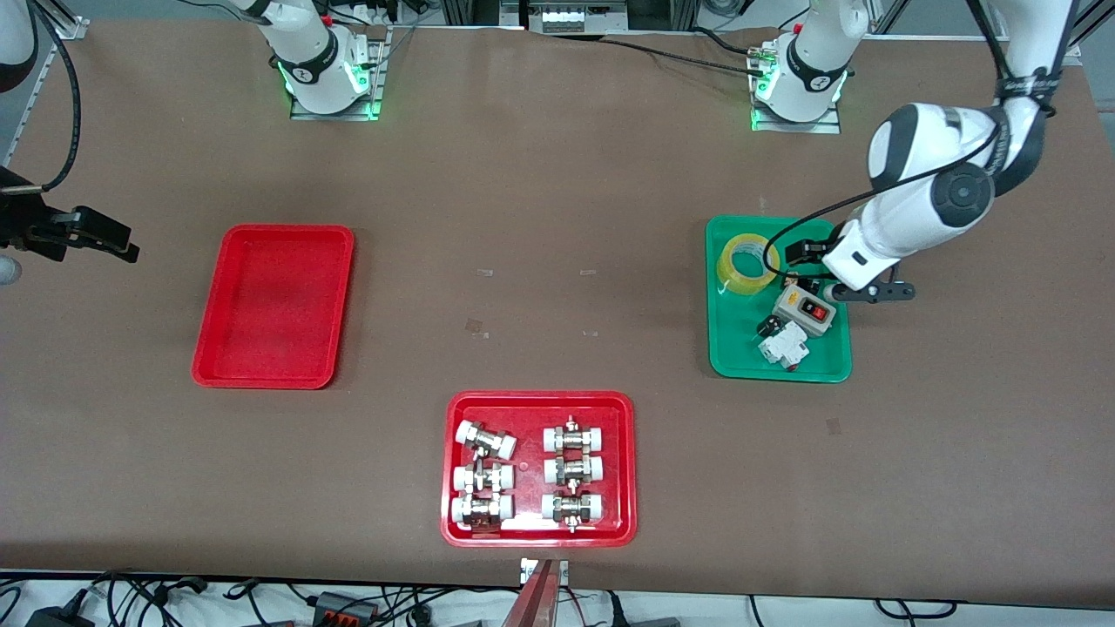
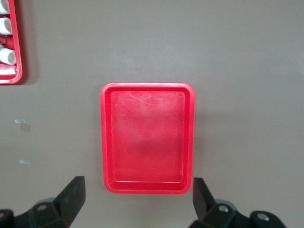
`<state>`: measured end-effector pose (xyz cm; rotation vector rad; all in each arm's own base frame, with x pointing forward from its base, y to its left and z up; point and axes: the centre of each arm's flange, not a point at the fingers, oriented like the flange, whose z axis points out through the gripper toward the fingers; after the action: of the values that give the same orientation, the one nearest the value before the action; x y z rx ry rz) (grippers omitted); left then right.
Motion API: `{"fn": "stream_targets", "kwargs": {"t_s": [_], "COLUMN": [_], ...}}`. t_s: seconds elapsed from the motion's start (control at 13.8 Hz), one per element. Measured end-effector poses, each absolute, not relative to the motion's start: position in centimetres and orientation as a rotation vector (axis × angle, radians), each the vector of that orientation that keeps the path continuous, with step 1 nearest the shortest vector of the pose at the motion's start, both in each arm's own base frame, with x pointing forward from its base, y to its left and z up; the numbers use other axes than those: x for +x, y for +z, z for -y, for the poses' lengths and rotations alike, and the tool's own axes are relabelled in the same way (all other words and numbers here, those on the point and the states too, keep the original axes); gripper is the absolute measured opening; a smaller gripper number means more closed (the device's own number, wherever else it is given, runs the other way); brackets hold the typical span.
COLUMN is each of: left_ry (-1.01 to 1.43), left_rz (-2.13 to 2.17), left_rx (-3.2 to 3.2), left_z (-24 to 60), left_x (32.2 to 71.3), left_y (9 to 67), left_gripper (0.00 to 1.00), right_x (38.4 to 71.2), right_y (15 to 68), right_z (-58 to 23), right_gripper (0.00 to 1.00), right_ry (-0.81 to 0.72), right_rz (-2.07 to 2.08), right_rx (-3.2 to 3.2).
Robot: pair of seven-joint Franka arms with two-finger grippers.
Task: Left arm passes tape to right arm into tray
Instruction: 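Lower the left gripper and grasp the yellow tape roll's rim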
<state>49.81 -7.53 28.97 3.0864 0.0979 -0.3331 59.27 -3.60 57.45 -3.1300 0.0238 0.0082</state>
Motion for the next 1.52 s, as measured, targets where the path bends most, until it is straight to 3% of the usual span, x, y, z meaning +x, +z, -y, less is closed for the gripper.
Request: {"fn": "stream_targets", "kwargs": {"t_s": [0.44, 0.73, 0.87, 0.94, 1.02, 1.31, 1.38, 1.52], "left_ry": [-0.360, -0.403, -0.414, -0.418, -0.419, -0.418, -0.417, -0.424], "left_rz": [-0.124, -0.130, -0.130, -0.130, -0.131, -0.127, -0.126, -0.125], "left_rx": [3.069, 3.063, 3.063, 3.063, 3.063, 3.063, 3.063, 3.063], "left_z": [9.5, 9.4, 9.4, 9.4, 9.4, 9.5, 9.5, 9.5], "left_x": [48.0, 47.0, 46.7, 46.6, 46.6, 46.6, 46.6, 46.6], "left_y": [21.9, 19.9, 19.6, 19.6, 19.5, 19.6, 19.6, 19.6], "left_gripper": [1.00, 0.90, 0.79, 0.79, 0.71, 0.26, 0.21, 0.22], "right_x": [59.3, 59.2, 59.2, 59.2, 59.2, 59.2, 59.2, 59.2], "right_y": [57.4, 57.4, 57.4, 57.4, 57.4, 57.4, 57.3, 57.3], "right_z": [3.6, 3.6, 3.6, 3.6, 3.6, 4.0, 4.1, 4.2], "right_gripper": [1.00, 1.00, 1.00, 1.00, 1.00, 1.00, 1.00, 1.00], "right_ry": [0.011, 0.016, 0.018, 0.018, 0.018, 0.019, 0.019, 0.019], "right_rz": [-0.022, -0.022, -0.022, -0.022, -0.023, -0.034, -0.036, -0.038], "right_rx": [-3.130, -3.130, -3.130, -3.130, -3.130, -3.131, -3.131, -3.131]}}
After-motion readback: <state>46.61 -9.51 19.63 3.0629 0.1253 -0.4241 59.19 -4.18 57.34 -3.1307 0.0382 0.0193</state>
